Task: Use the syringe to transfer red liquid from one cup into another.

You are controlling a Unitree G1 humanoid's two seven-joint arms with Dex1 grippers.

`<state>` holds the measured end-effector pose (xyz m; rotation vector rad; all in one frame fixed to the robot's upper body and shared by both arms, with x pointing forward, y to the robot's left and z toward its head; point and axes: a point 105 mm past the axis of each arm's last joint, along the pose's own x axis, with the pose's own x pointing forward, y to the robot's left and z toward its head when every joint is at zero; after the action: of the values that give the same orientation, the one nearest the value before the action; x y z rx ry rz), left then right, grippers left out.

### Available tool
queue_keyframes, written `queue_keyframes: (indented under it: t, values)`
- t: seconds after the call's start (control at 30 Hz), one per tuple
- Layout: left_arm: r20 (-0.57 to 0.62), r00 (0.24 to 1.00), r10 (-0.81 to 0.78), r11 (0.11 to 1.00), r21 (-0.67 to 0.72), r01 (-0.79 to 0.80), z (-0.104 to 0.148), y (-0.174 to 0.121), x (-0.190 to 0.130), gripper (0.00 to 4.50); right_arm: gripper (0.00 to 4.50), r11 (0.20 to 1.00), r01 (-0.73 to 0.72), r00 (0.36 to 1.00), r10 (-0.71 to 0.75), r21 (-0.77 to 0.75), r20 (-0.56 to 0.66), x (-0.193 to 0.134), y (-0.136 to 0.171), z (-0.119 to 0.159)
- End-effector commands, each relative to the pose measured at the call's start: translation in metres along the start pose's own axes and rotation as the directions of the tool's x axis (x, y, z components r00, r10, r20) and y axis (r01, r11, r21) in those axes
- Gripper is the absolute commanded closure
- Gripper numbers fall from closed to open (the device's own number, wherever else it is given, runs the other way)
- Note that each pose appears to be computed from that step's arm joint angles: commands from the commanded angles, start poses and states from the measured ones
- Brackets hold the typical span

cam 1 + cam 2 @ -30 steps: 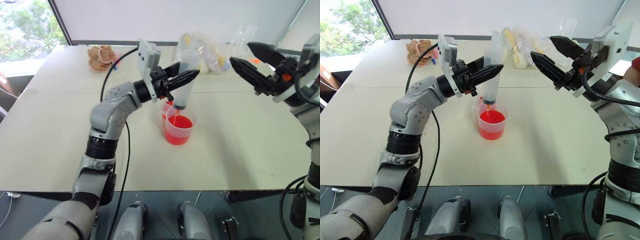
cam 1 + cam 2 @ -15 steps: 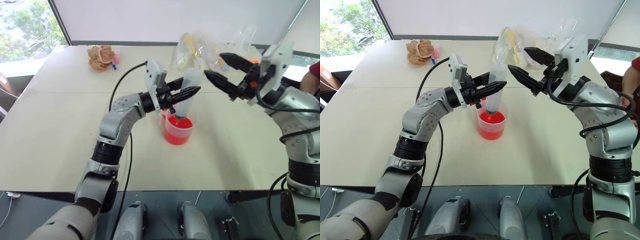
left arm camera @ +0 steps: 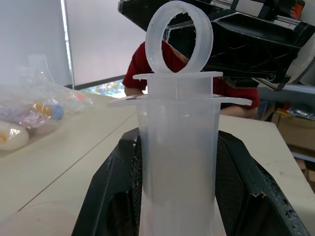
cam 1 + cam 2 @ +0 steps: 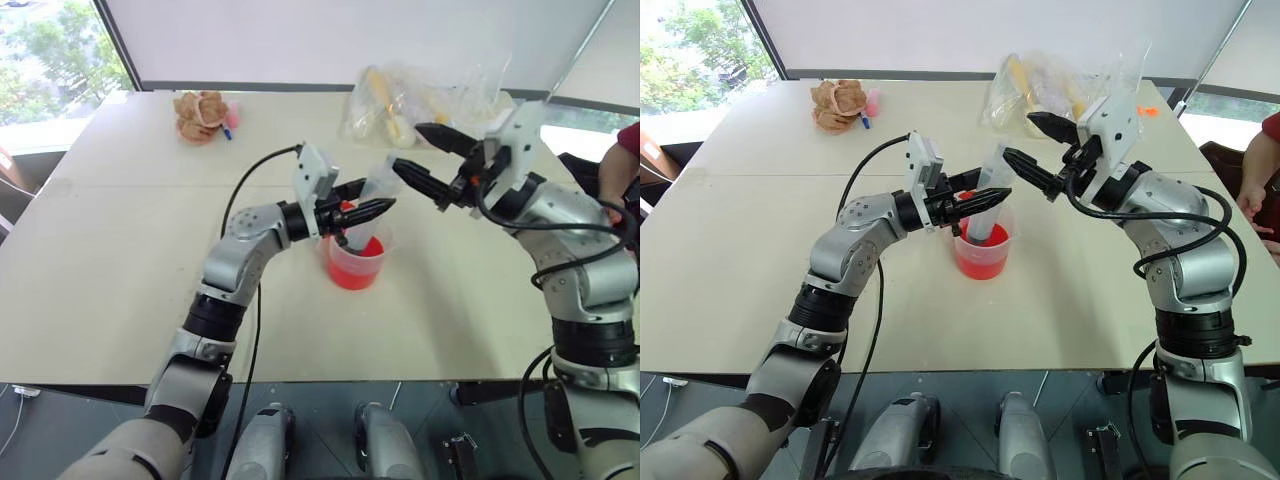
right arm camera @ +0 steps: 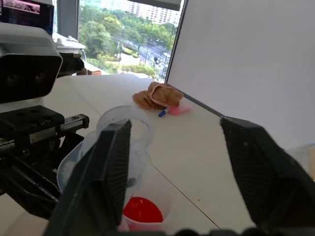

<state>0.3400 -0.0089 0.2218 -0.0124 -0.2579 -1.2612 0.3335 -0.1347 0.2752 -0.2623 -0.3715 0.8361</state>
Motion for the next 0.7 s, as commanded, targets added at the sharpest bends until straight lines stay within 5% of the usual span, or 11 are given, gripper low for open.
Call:
queue_keyframes:
  t: [0.03,0.1,0.37,0.7]
  values:
    - [0.017,0.999,-0.028,0.999,0.019,0.028,0.002,-0.007,0.003,3.11,3.53,0.999,-0.013,0.998,0.015,-0.042,0.065,0.003,0.001,0.017]
    - [0.018,1.0,-0.026,1.0,0.016,0.026,0.001,-0.007,0.003,3.11,4.49,0.999,-0.016,0.998,0.018,-0.037,0.065,0.003,0.002,0.016]
    - [0.016,1.0,-0.024,1.0,0.007,0.024,-0.004,-0.008,0.003,3.11,4.49,0.999,-0.054,0.997,0.054,-0.002,0.054,0.005,0.014,0.01]
    - [-0.003,0.999,-0.04,0.999,-0.026,0.04,-0.016,-0.016,0.003,3.11,4.49,0.995,0.078,0.989,-0.071,-0.056,0.129,0.003,-0.014,0.031]
